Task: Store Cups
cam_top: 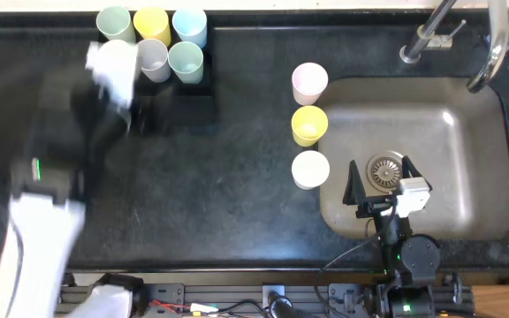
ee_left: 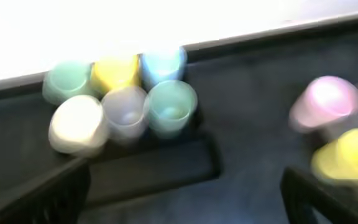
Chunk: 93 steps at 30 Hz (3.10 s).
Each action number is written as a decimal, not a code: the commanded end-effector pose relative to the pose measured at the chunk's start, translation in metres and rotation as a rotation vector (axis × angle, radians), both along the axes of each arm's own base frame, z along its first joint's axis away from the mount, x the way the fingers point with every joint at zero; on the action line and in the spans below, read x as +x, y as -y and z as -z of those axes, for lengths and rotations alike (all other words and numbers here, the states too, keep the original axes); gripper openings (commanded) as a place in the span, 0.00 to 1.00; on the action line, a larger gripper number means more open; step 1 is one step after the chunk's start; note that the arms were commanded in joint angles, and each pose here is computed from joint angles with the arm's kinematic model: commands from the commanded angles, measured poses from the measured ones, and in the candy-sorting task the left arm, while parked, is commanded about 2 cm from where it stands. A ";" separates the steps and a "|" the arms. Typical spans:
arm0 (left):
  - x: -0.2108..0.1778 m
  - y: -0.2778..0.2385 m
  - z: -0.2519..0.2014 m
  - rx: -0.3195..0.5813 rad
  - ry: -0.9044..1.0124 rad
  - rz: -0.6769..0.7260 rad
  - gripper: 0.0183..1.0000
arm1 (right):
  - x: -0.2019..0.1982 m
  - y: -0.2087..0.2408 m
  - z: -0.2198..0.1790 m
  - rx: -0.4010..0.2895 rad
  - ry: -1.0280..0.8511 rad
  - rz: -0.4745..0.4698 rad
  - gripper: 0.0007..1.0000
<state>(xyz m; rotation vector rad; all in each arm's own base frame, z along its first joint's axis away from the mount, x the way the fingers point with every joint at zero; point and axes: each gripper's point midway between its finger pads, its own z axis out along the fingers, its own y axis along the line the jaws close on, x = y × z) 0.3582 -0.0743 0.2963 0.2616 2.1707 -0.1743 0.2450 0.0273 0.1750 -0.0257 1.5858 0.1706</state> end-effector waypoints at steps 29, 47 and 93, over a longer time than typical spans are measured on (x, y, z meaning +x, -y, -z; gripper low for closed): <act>0.063 0.262 0.141 -0.116 -0.728 0.008 1.00 | 0.000 0.001 0.003 0.001 0.003 0.003 1.00; 0.082 0.244 0.171 -0.111 -0.766 -0.084 1.00 | 0.000 0.001 0.003 0.001 0.003 0.003 1.00; 0.031 -0.082 0.005 -0.395 -0.498 -0.818 0.02 | 0.000 0.001 0.003 0.001 0.003 0.003 1.00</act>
